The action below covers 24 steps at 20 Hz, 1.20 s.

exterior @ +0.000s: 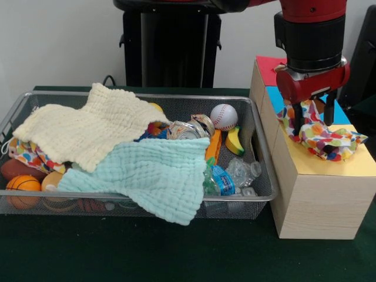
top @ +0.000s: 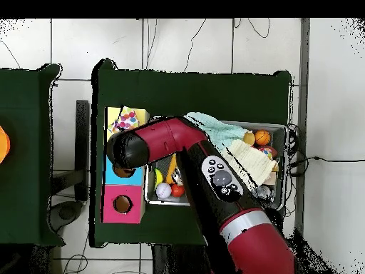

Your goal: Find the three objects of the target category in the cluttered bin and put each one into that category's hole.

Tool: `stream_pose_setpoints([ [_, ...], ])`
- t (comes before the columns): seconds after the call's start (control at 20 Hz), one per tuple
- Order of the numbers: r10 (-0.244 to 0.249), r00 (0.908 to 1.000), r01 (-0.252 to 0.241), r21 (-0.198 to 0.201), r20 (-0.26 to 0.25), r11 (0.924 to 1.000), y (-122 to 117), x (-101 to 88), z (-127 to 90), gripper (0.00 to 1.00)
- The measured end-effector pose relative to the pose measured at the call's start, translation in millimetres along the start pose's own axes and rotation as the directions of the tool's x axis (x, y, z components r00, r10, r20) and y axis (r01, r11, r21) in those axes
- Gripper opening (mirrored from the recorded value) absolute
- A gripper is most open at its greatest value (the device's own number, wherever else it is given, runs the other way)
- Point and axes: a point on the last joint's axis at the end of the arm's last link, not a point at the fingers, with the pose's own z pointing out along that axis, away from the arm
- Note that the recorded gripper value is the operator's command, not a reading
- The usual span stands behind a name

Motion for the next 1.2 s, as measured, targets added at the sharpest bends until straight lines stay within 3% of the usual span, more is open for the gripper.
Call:
stream_pose_setpoints([
  [0.45, -0.025, 0.9997, 0.025, 0.017, -0.002, 0.9995, 4.0, 2.6, 3.3, 1.00],
  [0.5, -0.027, 0.9996, 0.027, 0.019, -0.003, 0.9995, 4.3, 3.0, 3.6, 0.00],
  [1.2, -0.047, 0.9989, 0.047, 0.062, 0.003, 0.9970, 9.9, 5.5, 3.7, 0.00],
])
